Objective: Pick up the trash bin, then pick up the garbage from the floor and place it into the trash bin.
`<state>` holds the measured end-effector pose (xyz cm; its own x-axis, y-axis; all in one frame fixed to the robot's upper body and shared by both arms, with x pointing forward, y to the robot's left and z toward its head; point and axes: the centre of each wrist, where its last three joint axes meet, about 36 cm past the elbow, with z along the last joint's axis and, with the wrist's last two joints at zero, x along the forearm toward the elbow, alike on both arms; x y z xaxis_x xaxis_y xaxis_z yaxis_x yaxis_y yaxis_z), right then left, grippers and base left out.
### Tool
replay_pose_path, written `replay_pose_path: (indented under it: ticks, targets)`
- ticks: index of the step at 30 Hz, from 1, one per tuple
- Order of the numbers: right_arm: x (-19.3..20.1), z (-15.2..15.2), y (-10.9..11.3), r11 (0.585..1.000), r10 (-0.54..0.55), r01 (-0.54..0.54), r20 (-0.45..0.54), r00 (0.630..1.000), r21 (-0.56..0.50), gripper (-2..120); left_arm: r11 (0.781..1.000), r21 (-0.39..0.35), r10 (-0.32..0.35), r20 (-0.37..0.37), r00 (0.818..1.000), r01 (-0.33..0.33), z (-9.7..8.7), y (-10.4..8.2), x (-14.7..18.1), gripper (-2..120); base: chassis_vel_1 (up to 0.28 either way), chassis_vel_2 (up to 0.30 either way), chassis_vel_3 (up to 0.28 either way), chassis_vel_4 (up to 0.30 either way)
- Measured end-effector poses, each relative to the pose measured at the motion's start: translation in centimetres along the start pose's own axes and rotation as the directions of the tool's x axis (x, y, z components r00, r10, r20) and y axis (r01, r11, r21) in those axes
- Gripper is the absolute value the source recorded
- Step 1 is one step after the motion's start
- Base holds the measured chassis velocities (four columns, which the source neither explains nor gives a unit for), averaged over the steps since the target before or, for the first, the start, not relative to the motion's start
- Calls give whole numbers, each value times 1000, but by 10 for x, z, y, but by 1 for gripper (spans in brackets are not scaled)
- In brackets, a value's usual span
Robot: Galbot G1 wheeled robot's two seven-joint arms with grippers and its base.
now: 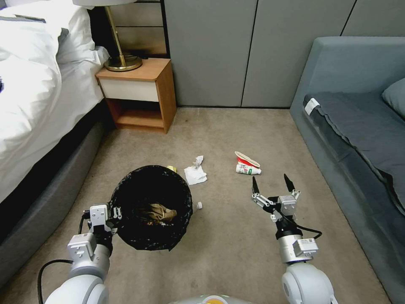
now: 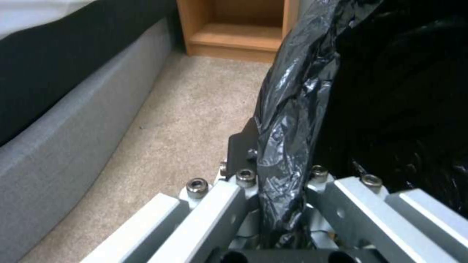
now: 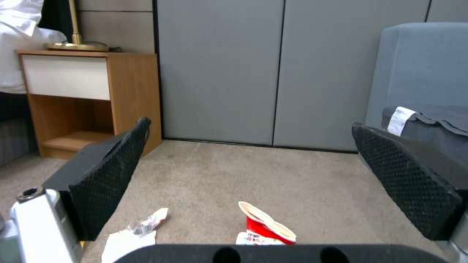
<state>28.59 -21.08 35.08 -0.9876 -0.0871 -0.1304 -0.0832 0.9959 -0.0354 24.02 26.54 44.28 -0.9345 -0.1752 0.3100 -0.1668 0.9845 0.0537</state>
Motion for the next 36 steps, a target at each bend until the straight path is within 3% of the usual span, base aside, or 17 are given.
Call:
replay_pose_path:
  ticks: [36]
  targets:
    - [0,0,0,1000,-6,6,-4,1000,2,100,1000,3,4,0,1000,-4,-1,-1,-2,1,17,16,16,15]
